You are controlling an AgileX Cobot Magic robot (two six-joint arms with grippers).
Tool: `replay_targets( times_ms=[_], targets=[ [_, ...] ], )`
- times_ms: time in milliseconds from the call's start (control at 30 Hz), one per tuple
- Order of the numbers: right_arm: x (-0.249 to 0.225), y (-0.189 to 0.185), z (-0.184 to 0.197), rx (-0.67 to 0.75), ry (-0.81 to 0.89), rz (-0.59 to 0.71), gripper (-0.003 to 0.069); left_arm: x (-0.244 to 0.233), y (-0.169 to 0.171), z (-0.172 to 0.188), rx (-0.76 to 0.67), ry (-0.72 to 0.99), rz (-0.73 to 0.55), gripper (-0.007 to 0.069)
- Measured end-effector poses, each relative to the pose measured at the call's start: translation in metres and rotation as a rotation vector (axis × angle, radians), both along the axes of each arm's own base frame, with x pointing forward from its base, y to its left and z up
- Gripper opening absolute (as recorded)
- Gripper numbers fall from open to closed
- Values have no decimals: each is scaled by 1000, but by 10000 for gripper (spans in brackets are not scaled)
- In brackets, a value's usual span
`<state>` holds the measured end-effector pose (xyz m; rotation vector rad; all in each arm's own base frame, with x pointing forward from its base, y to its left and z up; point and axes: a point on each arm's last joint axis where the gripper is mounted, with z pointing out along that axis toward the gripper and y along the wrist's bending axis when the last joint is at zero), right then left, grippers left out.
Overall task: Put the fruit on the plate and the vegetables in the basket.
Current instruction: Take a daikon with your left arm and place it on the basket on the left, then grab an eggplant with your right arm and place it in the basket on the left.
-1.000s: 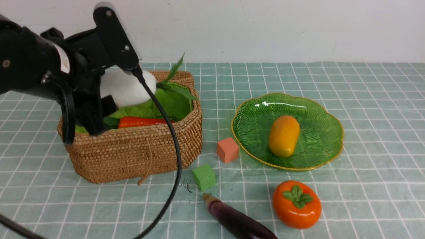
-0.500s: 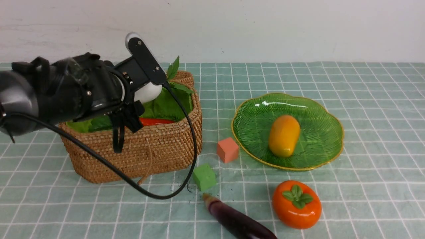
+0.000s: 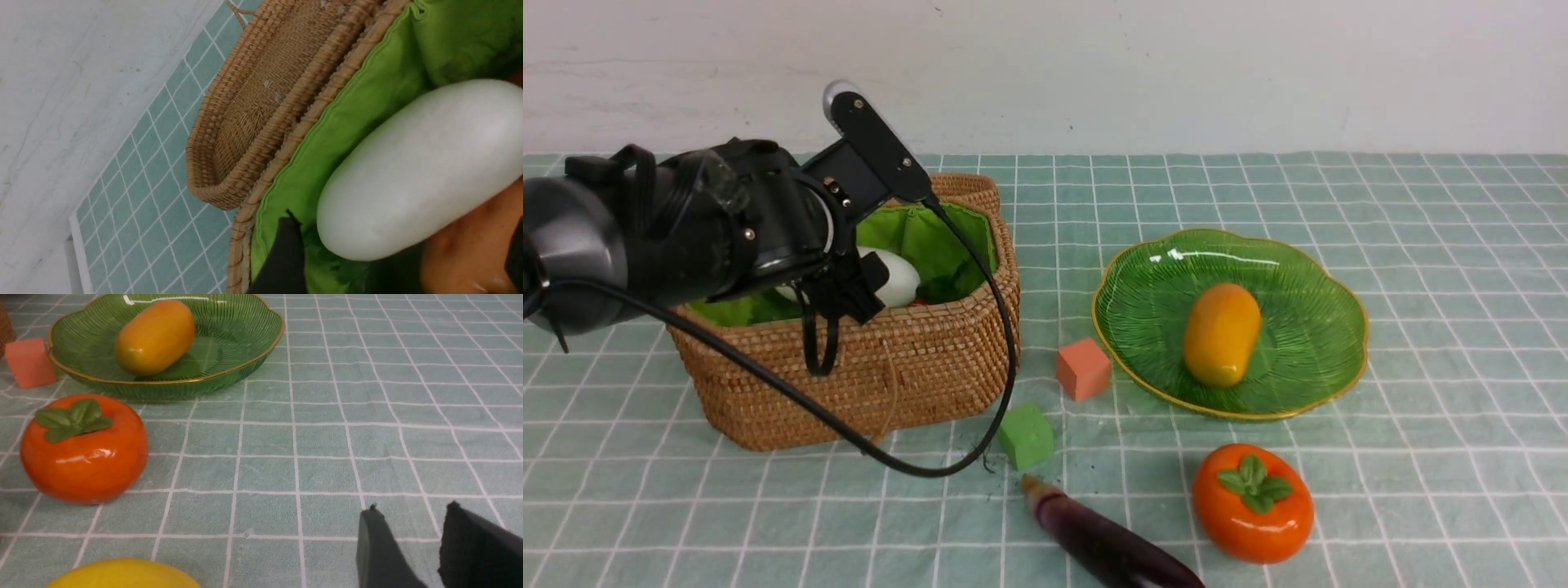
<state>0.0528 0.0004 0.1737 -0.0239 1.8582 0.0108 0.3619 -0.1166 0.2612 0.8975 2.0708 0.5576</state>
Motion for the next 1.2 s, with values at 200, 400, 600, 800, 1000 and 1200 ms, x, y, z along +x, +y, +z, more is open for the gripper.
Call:
replay_targets(
  times_ms=[200, 400, 600, 800, 1000, 1200],
  targets=[
    [0, 0, 0, 0, 0, 0, 242, -14, 12, 15, -47, 26, 132, 479],
    [0, 0, 0, 0, 0, 0, 242, -65, 33, 54, -282, 160, 440, 53],
    [0, 0, 0, 0, 0, 0, 242, -128, 50, 109, -477, 159, 458, -13],
    [0, 0, 0, 0, 0, 0, 242, -196, 72, 148, -665, 86, 429, -13],
    [0, 0, 0, 0, 0, 0, 242, -256, 89, 120, -821, 136, 445, -13],
    [0, 0, 0, 0, 0, 0, 242, -273, 83, 70, -916, 282, 468, -13]
  ],
)
